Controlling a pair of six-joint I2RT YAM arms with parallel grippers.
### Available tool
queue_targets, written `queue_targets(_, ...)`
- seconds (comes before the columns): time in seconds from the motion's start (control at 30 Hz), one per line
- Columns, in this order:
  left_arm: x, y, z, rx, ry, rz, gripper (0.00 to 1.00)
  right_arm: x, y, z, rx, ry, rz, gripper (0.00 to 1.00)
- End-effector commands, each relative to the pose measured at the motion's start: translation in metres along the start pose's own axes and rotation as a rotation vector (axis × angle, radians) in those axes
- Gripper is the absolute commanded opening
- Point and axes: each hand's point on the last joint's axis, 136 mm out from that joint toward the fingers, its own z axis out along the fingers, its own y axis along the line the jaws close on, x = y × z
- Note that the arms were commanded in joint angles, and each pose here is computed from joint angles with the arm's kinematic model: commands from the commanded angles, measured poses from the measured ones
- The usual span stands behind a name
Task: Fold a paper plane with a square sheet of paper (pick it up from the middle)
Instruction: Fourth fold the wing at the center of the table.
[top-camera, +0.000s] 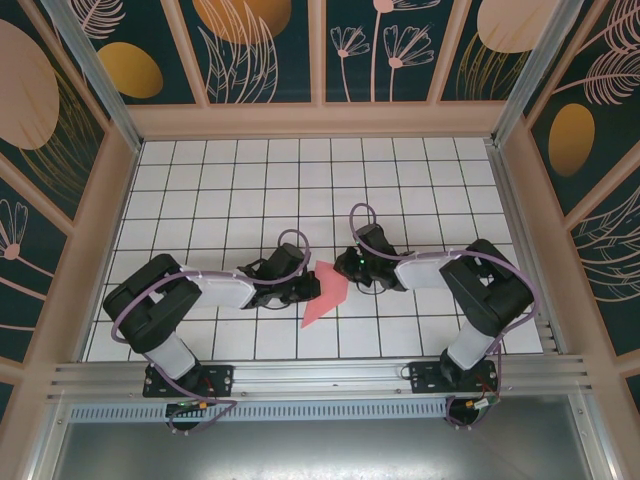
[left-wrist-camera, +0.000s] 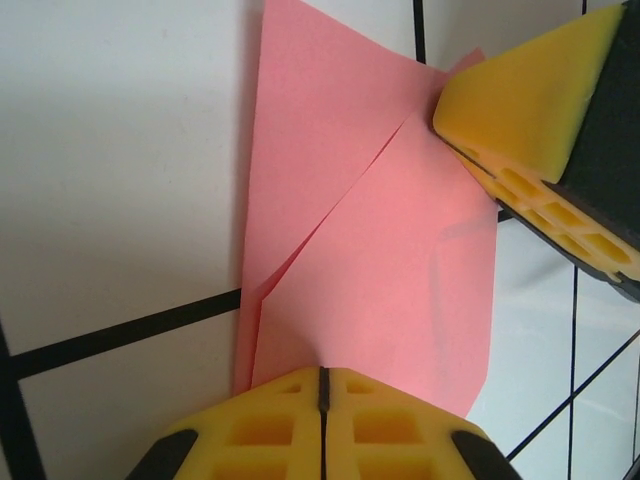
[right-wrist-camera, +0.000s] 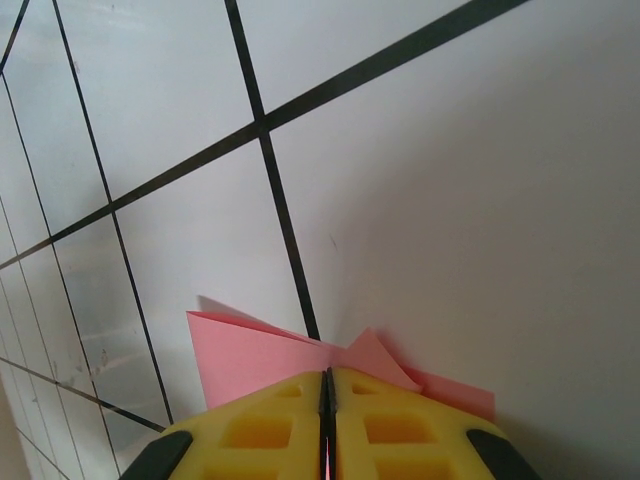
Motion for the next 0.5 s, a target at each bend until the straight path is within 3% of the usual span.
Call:
queue_targets(0.0,0.034,0.060,0.005,-0.216,0.105,0.014,0.05,-0.020,-0.003,-0.009,0.030,-0.052,-0.051,0.12)
queue_targets(0.23,0.056,0.088,-0.001,-0.263,0.134,-0.007,0.03,-0.049,-0.030,-0.019,0.012,-0.078,-0.036,0.14)
queue_targets(0.47,0.047,0.073,0.000,-0.220,0.116,-0.001,0.03,-0.053,0.025,-0.050,-0.158,-0.098,-0.152,0.14)
